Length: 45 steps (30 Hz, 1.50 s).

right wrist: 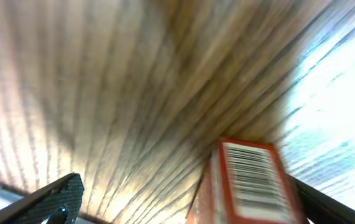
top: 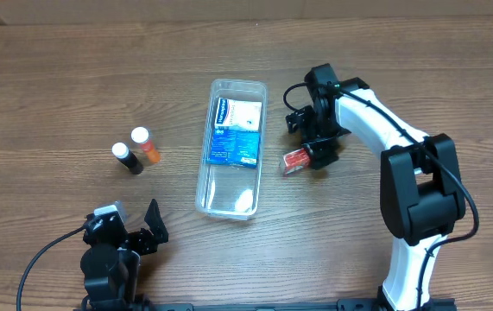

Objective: Pack container

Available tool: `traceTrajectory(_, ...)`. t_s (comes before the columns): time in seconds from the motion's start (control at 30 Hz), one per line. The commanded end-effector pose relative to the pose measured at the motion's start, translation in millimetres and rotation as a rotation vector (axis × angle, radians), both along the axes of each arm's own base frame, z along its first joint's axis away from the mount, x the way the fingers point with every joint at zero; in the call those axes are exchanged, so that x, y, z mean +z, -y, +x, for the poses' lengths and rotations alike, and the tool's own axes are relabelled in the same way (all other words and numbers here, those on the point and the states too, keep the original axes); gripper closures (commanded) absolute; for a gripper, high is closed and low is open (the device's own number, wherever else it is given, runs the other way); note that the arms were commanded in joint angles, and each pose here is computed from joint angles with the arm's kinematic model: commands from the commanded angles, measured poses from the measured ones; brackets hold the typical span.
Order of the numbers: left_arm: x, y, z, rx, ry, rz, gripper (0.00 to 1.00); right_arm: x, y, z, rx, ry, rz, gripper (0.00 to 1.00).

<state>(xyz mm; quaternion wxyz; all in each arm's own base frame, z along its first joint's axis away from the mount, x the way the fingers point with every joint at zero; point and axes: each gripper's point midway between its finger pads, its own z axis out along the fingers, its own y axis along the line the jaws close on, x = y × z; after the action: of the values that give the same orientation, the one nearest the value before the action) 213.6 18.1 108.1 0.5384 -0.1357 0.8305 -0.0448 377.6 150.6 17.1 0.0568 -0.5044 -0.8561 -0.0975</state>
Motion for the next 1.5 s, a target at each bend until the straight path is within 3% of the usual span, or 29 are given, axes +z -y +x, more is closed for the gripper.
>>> traceTrajectory(0.0,-0.4,0.1,0.0,0.004,0.003,-0.010,0.00,49.6,4.7,15.5,0.041,0.145,-0.040,0.00)
traceTrajectory(0.47,-0.4,0.0,0.0,0.005,0.003,-0.010,0.00,53.5,-33.8,-22.0,0.145,0.072,-0.022,0.00)
traceTrajectory(0.7,-0.4,0.0,0.0,0.005,0.003,-0.010,0.00,50.2,-23.3,-24.7,0.140,0.063,-0.077,0.09)
traceTrajectory(0.9,-0.4,0.0,0.0,0.005,0.003,-0.010,0.00,48.1,-19.9,-28.2,0.141,0.049,-0.092,0.37)
traceTrajectory(1.07,-0.4,0.0,0.0,0.005,0.003,-0.010,0.00,46.4,4.6,-38.2,0.142,0.012,-0.220,0.41)
traceTrajectory(1.17,-0.4,0.0,0.0,0.005,0.003,-0.010,0.00,46.6,13.2,-42.8,0.154,-0.004,-0.265,0.56)
traceTrajectory(1.3,-0.4,0.0,0.0,0.005,0.003,-0.010,0.00,46.7,15.7,-43.6,0.233,-0.001,-0.277,0.56)
traceTrajectory(1.47,-0.4,0.0,0.0,0.005,0.003,-0.010,0.00,51.4,19.7,-36.7,0.392,0.045,-0.304,0.72)
